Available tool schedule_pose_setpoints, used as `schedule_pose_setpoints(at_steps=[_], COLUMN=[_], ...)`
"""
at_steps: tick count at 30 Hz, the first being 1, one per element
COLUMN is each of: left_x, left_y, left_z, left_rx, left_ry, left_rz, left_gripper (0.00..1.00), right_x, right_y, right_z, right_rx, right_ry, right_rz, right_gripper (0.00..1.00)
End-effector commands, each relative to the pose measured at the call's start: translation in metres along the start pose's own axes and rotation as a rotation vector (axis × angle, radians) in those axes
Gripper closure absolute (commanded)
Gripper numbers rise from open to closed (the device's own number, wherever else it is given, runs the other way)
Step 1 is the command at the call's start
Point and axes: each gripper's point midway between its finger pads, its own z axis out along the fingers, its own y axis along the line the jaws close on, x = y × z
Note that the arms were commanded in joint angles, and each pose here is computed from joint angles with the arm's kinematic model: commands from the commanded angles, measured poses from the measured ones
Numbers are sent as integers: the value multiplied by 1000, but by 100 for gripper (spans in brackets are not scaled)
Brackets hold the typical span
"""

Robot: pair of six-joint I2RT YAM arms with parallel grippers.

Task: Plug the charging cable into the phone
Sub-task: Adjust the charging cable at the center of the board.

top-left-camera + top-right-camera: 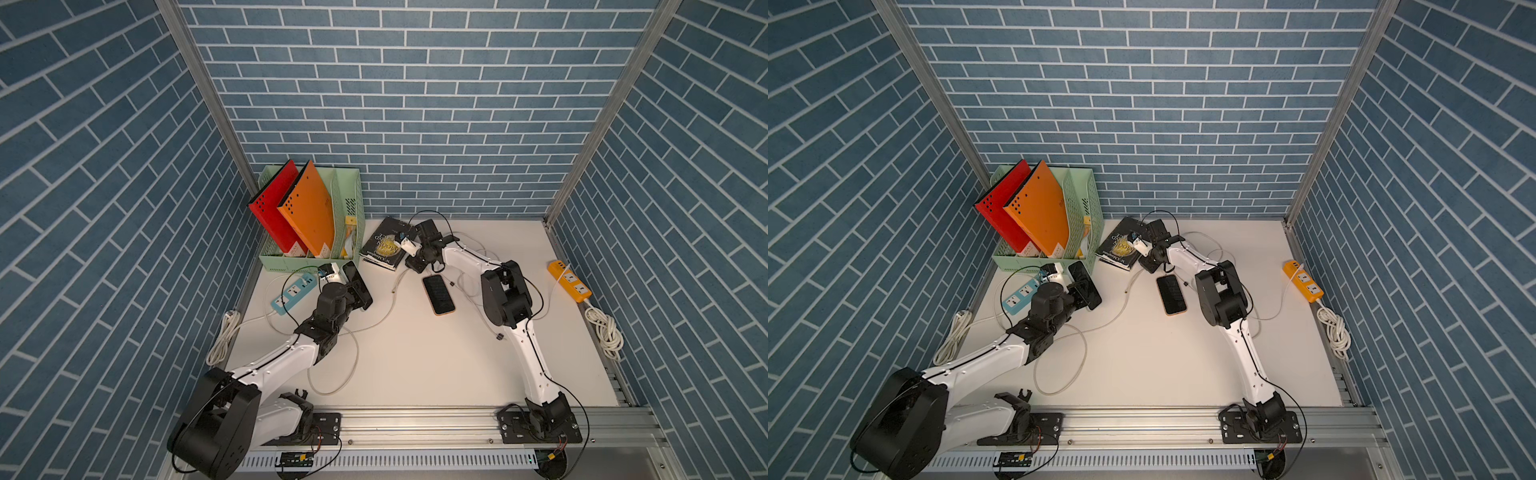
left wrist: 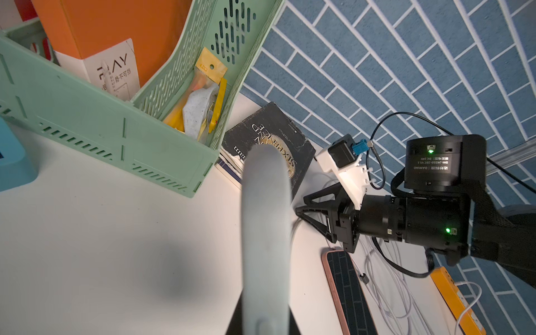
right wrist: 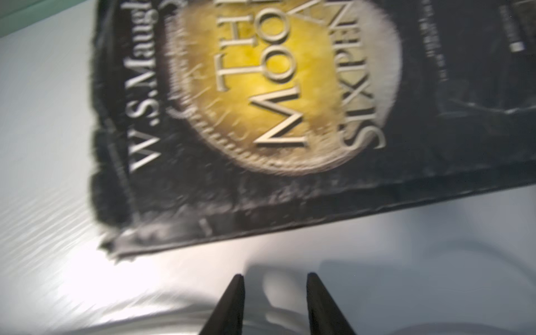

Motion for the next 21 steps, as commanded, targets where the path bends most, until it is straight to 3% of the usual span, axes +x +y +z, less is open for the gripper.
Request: schedule_pose_setpoints(at_steps=[1, 6, 13, 21], left_x=[-24, -24, -23, -22], left_y=[-20, -20, -19, -19], left_z=[-2, -2, -2, -1], left_rx=[61, 64, 61, 59], left_ry=[-67, -69, -66, -63], left_rz=[-6, -9, -9, -9], left_gripper=[100, 100, 100, 100], right_x=[24, 40, 38, 50], right_y=[32, 38, 51, 61], right_z=[-16, -24, -43, -56], right_rx=[-94, -65, -92, -88], right_ry=[80, 123, 67, 86], right_rz=[-72, -111, -173, -261], right_gripper=[62, 59, 57, 54])
